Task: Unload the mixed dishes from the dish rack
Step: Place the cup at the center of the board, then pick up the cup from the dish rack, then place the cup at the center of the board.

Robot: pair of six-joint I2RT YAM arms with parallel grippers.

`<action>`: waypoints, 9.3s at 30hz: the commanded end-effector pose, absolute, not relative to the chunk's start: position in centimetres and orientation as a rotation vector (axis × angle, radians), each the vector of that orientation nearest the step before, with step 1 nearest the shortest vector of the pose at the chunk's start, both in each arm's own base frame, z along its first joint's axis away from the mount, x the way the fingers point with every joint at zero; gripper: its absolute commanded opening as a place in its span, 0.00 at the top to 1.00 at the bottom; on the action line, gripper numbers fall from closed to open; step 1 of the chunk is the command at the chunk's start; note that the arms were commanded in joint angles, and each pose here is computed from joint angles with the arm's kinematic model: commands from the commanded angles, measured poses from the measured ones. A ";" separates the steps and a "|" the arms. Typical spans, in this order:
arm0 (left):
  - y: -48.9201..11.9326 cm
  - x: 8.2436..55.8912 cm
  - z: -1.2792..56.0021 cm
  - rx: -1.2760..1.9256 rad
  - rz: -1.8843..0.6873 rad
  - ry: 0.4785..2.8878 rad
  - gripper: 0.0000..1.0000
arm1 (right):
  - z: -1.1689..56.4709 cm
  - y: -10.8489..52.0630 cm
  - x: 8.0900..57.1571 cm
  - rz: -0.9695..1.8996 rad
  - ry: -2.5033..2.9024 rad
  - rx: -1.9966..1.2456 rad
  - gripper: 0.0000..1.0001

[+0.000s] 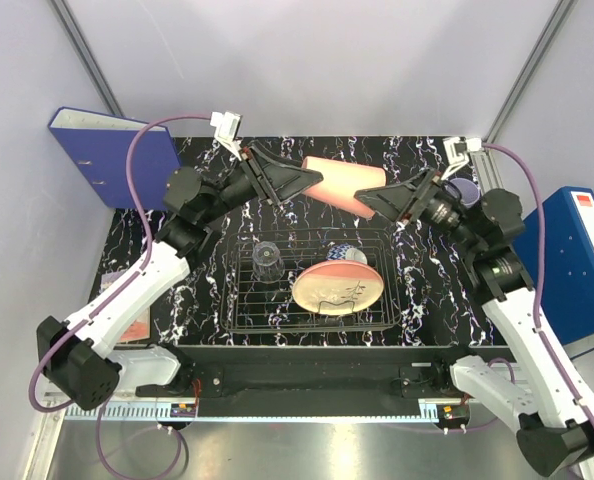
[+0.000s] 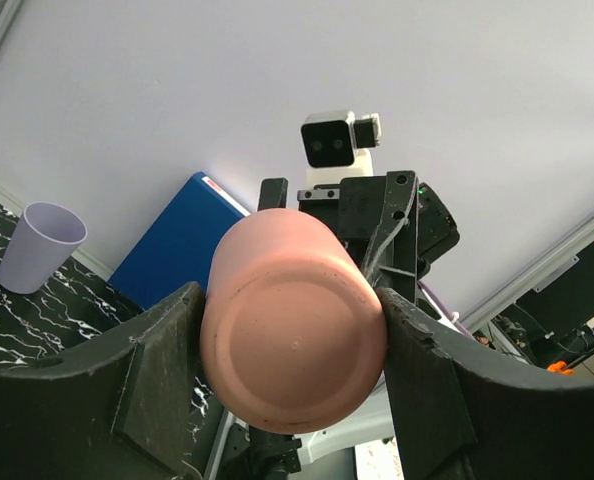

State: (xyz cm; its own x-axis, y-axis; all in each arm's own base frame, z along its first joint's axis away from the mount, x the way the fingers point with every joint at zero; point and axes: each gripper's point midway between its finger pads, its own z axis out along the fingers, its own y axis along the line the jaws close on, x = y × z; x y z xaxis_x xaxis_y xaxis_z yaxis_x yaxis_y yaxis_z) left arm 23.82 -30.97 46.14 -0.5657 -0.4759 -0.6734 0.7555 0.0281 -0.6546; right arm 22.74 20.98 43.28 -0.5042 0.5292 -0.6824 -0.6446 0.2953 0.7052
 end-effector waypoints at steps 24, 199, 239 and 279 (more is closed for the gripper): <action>-19.6 25.0 40.5 -0.084 -0.990 1.686 0.01 | 40.5 6.2 31.9 0.055 1.951 0.416 1.00; -29.1 20.1 45.4 0.481 -1.662 1.389 1.00 | 43.9 23.8 17.3 1.626 1.352 -0.325 0.11; -21.6 23.3 31.5 0.031 -1.004 2.019 0.01 | 21.9 3.0 19.4 0.046 2.164 1.073 1.00; -21.7 23.4 27.4 0.018 -0.954 2.146 0.01 | 10.5 -2.5 26.5 0.015 2.329 1.236 0.57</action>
